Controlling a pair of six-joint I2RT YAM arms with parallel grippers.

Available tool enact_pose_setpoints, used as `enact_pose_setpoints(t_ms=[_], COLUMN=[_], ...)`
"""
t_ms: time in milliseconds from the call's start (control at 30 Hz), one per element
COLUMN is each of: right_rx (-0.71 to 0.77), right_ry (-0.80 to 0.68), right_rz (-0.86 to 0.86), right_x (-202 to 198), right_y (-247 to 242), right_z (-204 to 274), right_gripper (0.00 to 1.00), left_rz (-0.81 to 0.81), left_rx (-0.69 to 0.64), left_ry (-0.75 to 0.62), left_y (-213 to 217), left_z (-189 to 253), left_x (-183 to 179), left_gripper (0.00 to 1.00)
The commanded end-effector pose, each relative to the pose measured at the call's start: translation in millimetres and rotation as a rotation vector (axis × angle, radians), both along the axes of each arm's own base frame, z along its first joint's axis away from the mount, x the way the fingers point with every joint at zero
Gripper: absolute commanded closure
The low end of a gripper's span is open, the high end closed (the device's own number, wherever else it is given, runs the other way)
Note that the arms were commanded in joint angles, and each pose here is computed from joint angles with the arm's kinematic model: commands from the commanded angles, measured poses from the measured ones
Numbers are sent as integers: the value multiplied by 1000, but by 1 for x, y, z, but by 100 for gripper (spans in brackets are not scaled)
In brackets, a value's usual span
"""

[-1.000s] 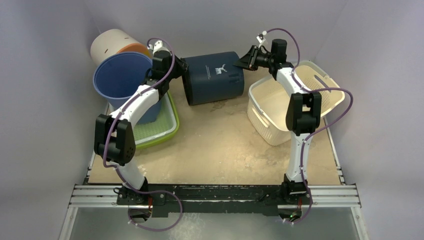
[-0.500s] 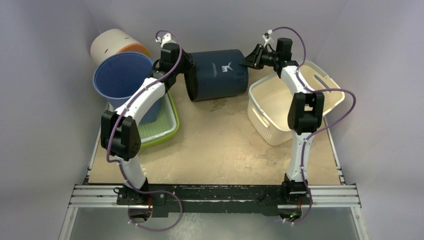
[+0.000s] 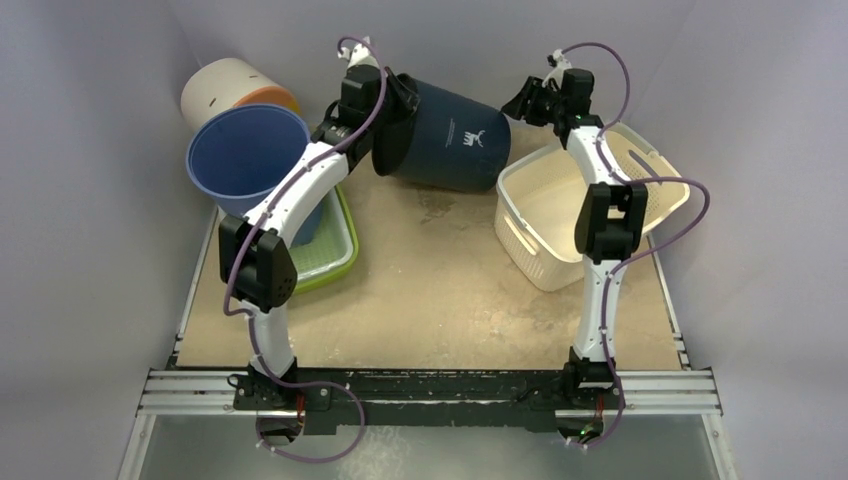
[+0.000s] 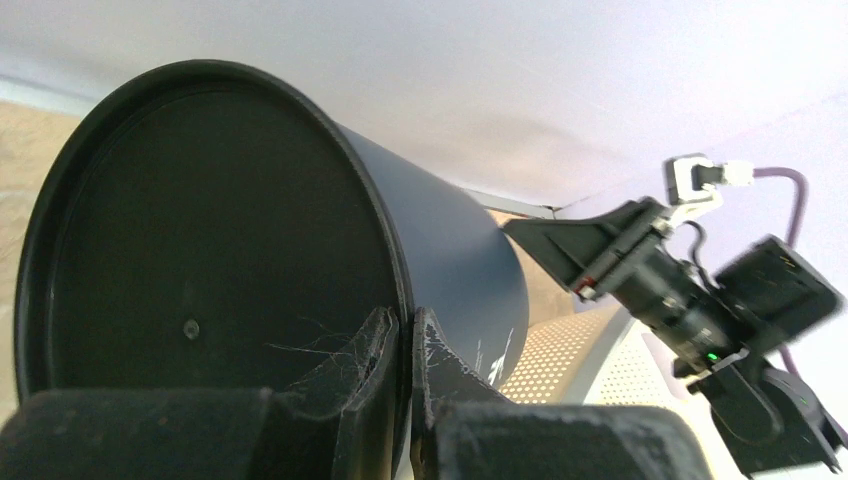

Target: Turn the large container upside down

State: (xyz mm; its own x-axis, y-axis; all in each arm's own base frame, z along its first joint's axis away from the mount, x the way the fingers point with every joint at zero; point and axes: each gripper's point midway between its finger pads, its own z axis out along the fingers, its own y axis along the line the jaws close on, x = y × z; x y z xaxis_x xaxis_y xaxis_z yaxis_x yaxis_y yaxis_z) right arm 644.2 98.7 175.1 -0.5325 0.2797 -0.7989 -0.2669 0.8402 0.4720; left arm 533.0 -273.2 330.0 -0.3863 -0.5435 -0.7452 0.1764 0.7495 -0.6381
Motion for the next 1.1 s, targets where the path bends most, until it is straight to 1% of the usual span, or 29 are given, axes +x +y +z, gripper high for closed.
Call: enact_pose_setpoints(t_ms=[0,100,300,400,567,667,867,967,1067], right_rx=[-100,-103,-114,-160,-211,-221,-293,-298,-288], right_ry=[297,304,309,310,254,189,79,27,4], right_rz=[30,32,30,-23,-236,-337,-519,-545,-516], right_x=[-38,-39,-40,-40,-32,-27,-25,-27,-27], right_y=[11,11,10,-3,-55,-87,-146,-154,-149], right_z=[-101,-105,-107,-101,-59,-23,40,60,71], right_gripper=[48,48,48,48,48,48,48,48,49], left_rz=[-79,-99,-139,-154,-182,-193,-217,-231,-238], left_rx=[-106,-123,-137,-125,-110,-100,-93,-95,-96], left_ry=[-204,-219,-208,-202,-190,-177,-169,-165,-161], left_y=[-24,-36,-62,-75,-90,-97,-110,-117,-123], left_z=[75,80,70,66,57,52,44,39,34], left_x=[3,8,10,7,1,-2,-7,-8,-8], left_gripper=[100,100,100,100,100,100,100,100,100])
